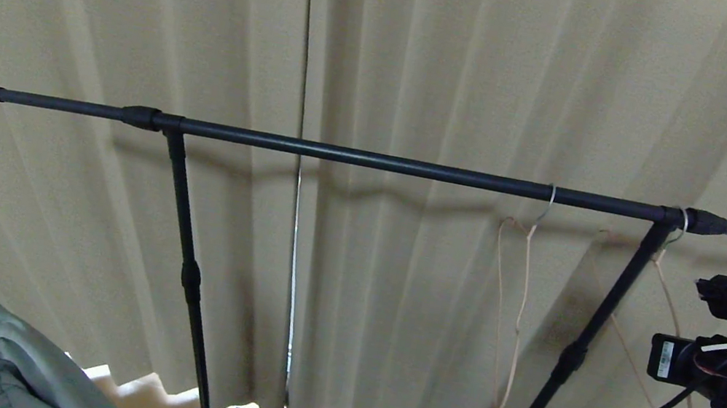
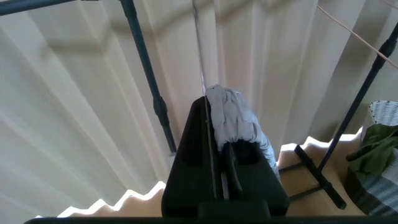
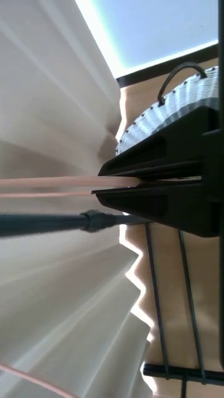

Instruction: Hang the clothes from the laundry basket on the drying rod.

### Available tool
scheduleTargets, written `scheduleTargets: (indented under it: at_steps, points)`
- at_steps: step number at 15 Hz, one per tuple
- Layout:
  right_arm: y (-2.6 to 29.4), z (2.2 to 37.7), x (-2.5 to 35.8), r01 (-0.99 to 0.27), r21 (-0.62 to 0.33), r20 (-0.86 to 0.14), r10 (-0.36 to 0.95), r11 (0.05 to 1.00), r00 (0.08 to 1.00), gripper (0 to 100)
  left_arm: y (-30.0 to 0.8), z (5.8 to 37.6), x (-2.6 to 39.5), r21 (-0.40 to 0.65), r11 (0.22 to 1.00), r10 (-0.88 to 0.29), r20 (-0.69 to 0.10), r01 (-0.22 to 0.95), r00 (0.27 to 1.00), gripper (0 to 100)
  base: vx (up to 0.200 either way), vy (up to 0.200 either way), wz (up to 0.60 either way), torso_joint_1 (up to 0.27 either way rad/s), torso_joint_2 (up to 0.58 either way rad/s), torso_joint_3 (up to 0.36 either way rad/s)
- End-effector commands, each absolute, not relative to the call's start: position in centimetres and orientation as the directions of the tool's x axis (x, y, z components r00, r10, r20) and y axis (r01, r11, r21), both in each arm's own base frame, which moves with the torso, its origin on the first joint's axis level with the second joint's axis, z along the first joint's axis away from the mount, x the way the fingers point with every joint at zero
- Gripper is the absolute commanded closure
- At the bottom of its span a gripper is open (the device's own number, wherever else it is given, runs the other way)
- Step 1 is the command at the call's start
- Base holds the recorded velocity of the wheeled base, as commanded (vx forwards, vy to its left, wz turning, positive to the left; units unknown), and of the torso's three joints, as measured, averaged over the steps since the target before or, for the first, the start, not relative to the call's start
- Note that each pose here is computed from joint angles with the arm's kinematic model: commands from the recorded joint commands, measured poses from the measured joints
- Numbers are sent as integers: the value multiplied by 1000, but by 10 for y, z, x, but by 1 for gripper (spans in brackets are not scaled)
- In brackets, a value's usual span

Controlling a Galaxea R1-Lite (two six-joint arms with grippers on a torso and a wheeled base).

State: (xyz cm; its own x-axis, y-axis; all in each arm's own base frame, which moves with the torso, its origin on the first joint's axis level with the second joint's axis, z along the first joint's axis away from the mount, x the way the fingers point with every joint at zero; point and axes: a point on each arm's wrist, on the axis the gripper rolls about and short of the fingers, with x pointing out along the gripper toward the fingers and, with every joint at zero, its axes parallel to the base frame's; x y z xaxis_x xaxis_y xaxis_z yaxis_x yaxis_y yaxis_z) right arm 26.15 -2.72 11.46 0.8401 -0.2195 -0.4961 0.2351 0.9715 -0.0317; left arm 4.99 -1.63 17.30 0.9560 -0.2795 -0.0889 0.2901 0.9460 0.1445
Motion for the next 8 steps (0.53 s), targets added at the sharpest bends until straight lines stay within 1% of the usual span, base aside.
scheduleTargets:
  at_steps: [1,2,5,8]
  points:
    - [-30,119,259,246,-30,-481,-230,969,846,100,-16,173,50,145,946,-280,-89,291,956,100,0,0,0,0,0,0]
    - [-30,121,258,248,-30,-473,-232,968,850,100,-16,173,50,145,946,-279,-89,289,956,100,0,0,0,0,0,0]
    - [-29,132,251,249,-22,-397,-237,968,887,100,-16,173,50,145,946,-279,-89,289,956,100,0,0,0,0,0,0]
    - [-30,140,233,259,-14,-338,-248,966,908,100,-16,173,50,146,946,-279,-89,289,956,100,0,0,0,0,0,0]
